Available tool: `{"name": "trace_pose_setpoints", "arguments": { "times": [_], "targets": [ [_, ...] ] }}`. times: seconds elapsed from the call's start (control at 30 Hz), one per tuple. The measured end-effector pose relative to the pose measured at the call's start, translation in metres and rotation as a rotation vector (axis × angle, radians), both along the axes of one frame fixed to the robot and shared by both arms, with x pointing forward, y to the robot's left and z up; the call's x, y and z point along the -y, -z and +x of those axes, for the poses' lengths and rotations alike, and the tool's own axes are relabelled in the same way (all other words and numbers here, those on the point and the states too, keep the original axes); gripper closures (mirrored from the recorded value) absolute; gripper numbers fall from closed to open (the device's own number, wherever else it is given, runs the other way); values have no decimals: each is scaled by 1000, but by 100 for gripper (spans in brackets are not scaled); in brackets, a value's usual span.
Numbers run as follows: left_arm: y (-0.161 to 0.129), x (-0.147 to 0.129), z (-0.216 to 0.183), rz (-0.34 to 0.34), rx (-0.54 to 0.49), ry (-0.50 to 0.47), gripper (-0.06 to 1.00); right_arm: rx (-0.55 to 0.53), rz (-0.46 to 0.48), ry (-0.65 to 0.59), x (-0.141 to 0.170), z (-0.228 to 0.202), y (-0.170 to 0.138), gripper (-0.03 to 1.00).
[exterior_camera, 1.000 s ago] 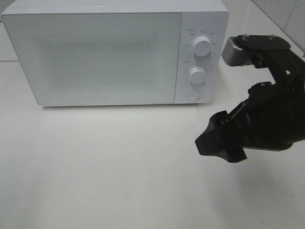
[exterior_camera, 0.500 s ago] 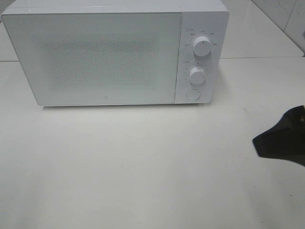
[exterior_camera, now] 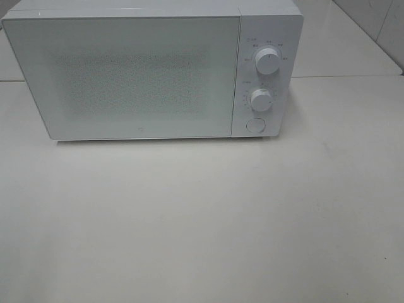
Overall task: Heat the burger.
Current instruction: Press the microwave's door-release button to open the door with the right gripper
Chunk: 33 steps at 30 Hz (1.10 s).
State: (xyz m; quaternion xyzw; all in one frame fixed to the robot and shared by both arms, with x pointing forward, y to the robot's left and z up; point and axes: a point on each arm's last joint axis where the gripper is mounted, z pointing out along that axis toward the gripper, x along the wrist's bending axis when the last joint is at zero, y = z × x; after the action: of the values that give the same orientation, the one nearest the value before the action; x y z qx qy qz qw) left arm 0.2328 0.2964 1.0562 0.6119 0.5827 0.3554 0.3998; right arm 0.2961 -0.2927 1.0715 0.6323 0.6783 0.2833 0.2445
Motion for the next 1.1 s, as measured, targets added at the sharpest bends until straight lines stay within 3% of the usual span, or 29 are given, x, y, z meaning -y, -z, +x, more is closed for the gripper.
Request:
{"name": "trace_pose_setpoints", "arguments": {
  "times": [0.27, 0.63, 1.1],
  "targets": [
    [0, 0, 0, 0, 0, 0, -5, 99, 22, 46, 8, -39, 22, 23],
    [0, 0, 0, 0, 0, 0, -5, 285, 45, 49, 13, -66, 21, 23],
    [0, 0, 0, 0, 0, 0, -5, 288, 31, 56, 14, -66, 21, 23]
  ]
}}
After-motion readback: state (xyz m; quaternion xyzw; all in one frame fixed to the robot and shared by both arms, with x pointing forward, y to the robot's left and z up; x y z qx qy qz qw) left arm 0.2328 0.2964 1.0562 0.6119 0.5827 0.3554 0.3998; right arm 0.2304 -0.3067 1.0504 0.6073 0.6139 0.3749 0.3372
